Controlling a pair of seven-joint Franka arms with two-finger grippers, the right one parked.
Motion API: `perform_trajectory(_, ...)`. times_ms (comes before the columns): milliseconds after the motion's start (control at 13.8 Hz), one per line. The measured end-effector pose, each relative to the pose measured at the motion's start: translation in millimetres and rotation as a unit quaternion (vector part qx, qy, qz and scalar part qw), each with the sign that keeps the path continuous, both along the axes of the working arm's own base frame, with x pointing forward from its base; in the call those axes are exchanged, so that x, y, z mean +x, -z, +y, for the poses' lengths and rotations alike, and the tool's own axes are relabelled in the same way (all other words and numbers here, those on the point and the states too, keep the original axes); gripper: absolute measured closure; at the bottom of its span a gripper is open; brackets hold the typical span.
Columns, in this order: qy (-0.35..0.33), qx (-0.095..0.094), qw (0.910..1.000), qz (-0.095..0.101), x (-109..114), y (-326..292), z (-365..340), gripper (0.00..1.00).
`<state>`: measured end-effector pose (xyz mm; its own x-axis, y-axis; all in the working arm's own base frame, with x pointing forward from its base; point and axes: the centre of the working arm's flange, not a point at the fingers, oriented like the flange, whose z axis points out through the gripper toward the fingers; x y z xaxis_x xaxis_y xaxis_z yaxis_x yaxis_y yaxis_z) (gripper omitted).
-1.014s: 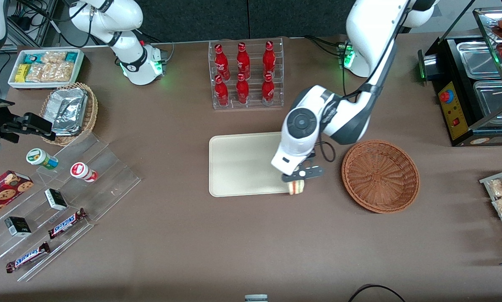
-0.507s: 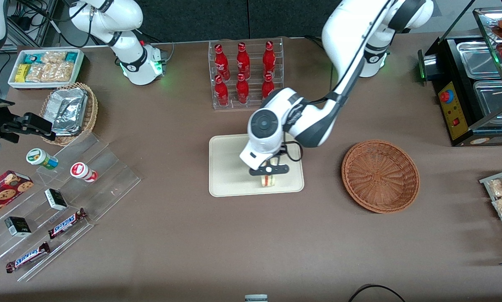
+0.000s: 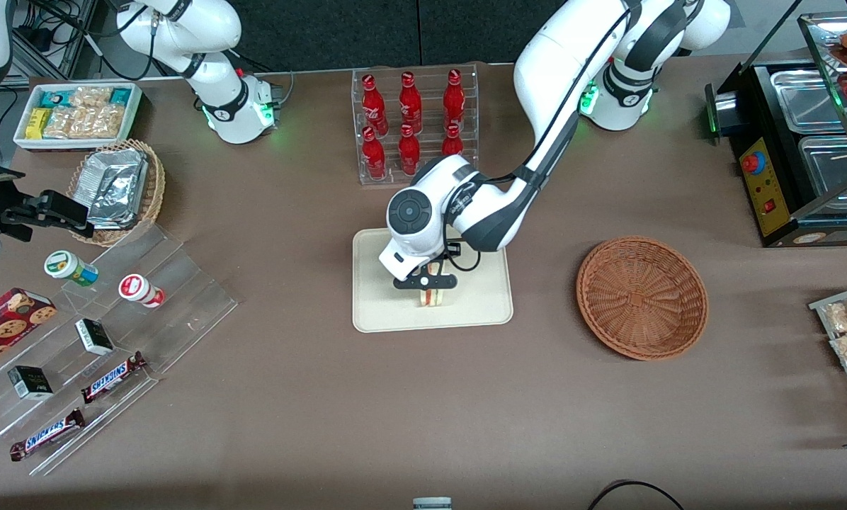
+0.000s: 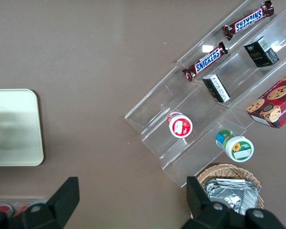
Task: Place sandwich from basket to tray
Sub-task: 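Lower the sandwich onto the tray and open the left gripper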
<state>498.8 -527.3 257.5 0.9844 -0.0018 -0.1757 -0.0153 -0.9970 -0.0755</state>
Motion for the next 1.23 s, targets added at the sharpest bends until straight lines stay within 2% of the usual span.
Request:
perform_trajectory(362,-0.015,0.01,0.9998,0.006,-6,16,-4,0.84)
perform_trajectory(725,-0.022,0.007,0.9997,0.001,-7,19,-7,0.84)
perform_trajectory(797,-0.023,0.005,0.9997,0.0,-9,22,-9,0.78)
perform_trajectory(1232,-0.017,0.009,0.9998,-0.009,-12,26,-13,0.19)
